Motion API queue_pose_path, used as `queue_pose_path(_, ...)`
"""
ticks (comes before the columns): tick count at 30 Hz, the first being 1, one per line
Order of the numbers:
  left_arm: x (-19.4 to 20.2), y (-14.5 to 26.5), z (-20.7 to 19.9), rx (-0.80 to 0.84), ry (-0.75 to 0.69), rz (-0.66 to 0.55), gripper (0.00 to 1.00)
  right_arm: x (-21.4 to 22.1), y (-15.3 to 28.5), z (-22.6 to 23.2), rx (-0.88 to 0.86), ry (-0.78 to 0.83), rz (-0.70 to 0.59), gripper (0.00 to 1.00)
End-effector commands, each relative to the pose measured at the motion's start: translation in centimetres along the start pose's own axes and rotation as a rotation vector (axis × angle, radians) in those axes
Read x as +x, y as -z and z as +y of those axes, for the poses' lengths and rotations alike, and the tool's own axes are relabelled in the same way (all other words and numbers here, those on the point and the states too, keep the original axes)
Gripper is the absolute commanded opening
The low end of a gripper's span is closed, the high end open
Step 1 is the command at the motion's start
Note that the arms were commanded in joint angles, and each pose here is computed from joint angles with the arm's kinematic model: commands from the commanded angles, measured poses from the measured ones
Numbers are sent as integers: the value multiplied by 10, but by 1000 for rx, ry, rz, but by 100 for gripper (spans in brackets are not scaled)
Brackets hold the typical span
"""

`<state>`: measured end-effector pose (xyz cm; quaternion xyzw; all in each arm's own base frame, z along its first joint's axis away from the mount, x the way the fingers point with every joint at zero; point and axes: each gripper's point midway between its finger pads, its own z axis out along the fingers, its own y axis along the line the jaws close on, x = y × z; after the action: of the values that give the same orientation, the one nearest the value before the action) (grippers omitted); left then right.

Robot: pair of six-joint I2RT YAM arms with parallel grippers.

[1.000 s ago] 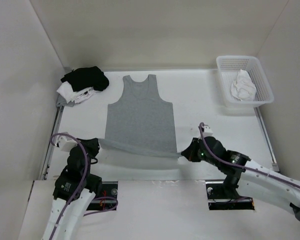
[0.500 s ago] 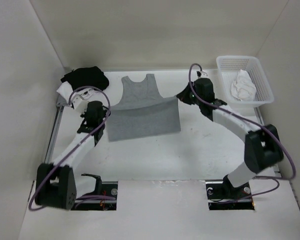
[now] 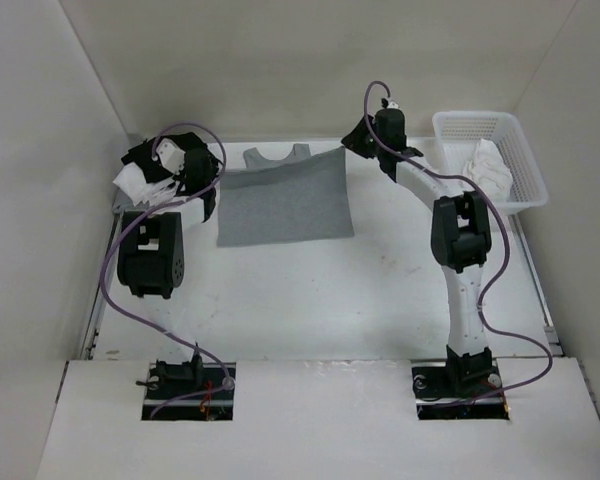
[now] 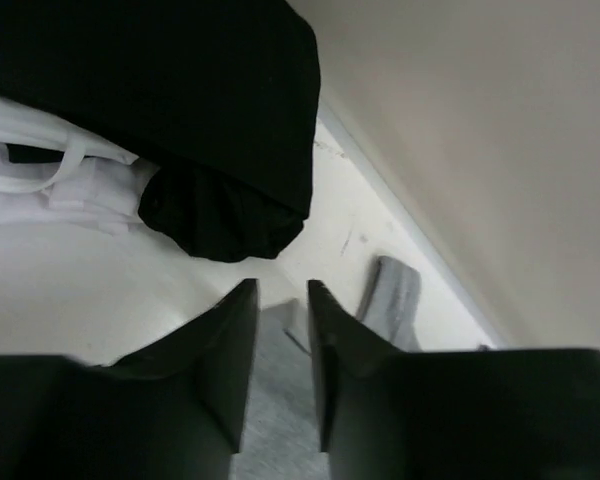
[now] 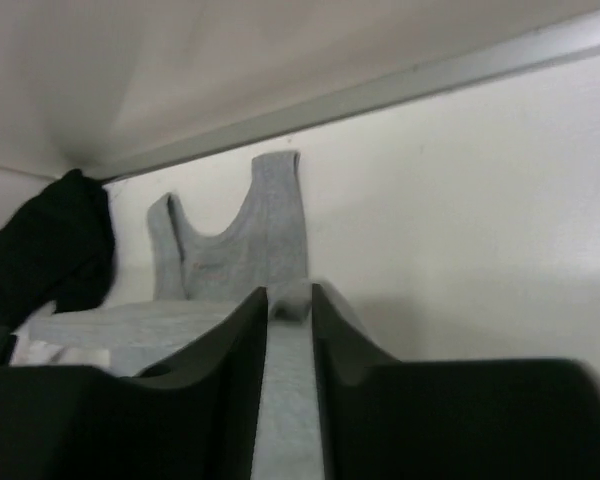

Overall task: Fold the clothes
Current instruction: Fold the tank top

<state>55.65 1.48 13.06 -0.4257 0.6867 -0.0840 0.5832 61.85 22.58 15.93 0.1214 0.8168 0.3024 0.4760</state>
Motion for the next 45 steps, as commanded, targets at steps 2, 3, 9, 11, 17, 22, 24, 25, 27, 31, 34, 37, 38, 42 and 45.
queue_pose_path(2,-39,2,-36,100,20,-97,29,-27,-3,9,3,30,-82,42)
queue_pose_path(3,-44,11,-41,122,16,-113,29,-27,1,13,-5,39,-88,43)
queue_pose_path(9,-26,96,-50,228,-47,-108,29,1,46,16,4,54,-69,47)
queue_pose_path(11,-6,122,-31,216,-71,-77,29,16,63,8,21,53,-60,40)
queue_pose_path(17,49,171,58,99,-96,117,35,82,112,-29,108,1,29,16)
queue_pose_path(22,64,189,102,53,-27,241,47,123,139,-51,172,-27,84,47)
queue_pose_path(24,72,189,108,59,0,297,50,137,146,-56,178,-50,115,49)
queue_pose_path(25,77,187,110,60,11,327,52,142,148,-56,171,-54,125,50)
queue_pose_path(27,81,182,113,74,39,361,53,154,155,-56,156,-60,139,52)
queue_pose_path(31,89,176,109,113,101,399,53,165,162,-58,150,-74,144,52)
queue_pose_path(34,98,174,113,99,123,427,51,171,160,-60,151,-87,157,52)
queue_pose_path(37,103,168,119,72,129,428,46,176,157,-60,145,-101,171,52)
queue_pose_path(38,103,165,120,71,135,425,43,178,157,-60,144,-108,179,51)
queue_pose_path(42,105,161,120,67,157,420,31,181,154,-60,135,-132,183,48)
queue_pose_path(45,104,160,124,51,161,408,27,186,152,-57,116,-156,204,46)
